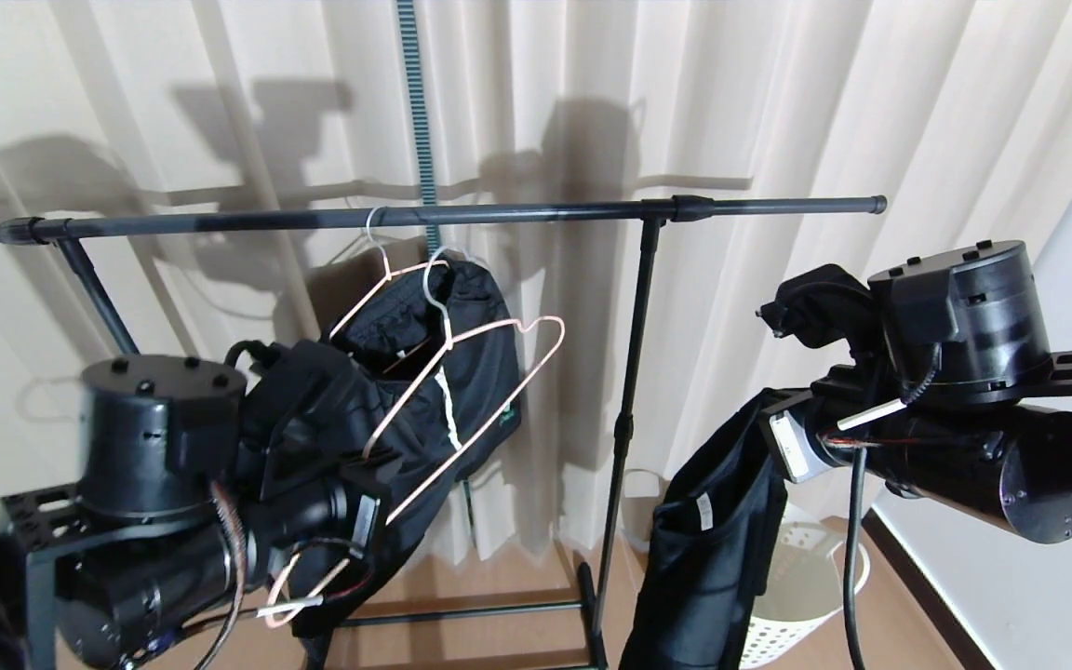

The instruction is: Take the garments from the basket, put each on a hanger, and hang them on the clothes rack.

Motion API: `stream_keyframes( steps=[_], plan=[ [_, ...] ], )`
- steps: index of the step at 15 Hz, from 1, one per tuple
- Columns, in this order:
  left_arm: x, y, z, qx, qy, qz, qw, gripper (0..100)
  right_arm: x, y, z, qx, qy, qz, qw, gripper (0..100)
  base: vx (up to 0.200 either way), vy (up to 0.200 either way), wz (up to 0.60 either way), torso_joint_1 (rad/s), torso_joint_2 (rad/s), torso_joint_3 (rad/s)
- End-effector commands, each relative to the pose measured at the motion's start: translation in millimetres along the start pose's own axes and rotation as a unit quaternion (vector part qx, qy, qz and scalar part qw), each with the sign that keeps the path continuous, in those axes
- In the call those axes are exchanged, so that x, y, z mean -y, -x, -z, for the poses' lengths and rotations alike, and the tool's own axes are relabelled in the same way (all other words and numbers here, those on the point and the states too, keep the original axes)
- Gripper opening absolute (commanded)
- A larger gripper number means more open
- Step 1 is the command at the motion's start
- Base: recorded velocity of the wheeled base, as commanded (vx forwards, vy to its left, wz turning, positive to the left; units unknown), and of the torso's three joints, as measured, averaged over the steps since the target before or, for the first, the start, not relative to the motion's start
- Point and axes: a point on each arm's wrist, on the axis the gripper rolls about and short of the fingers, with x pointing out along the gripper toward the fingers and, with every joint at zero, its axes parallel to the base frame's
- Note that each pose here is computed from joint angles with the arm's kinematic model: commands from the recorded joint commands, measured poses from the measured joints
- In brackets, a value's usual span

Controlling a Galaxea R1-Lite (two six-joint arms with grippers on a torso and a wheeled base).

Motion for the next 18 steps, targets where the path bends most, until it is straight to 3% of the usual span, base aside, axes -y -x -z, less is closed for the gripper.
stream_keyframes(
  steps=[1,5,8,10,14,18],
  plan=[
    [-3.1,30.3,30.3,0.017,0.0,0.022,0.9996,0,-3.5,4.4,-5.5,0.012,0.017,-0.003,0.9998,0,0.0,0.0,0.0,0.0,0.0,0.0],
    [-4.7,38.3,64.7,0.033,0.003,0.069,0.9971,0,-9.4,3.5,-11.7,0.019,0.047,0.01,0.9987,0,0.0,0.0,0.0,0.0,0.0,0.0],
    [-6.0,47.0,85.5,0.019,-0.01,0.108,0.9939,0,-17.1,-10.1,-14.0,0.01,0.07,0.011,0.9974,0,0.0,0.0,0.0,0.0,0.0,0.0],
    [-5.2,51.8,93.5,0.026,-0.023,0.123,0.9918,0,-20.9,-16.0,-18.7,0.011,0.081,0.011,0.9966,0,0.0,0.0,0.0,0.0,0.0,0.0],
    [-2.8,54.8,90.7,0.052,-0.04,0.156,0.9855,0,-28.2,-28.1,-27.5,0.014,0.079,0.013,0.9967,0,0.0,0.0,0.0,0.0,0.0,0.0],
    [3.7,55.4,90.8,0.053,-0.051,0.189,0.9793,0,-31.8,-33.6,-31.8,0.016,0.076,0.025,0.9966,0,0.0,0.0,0.0,0.0,0.0,0.0]
  ],
)
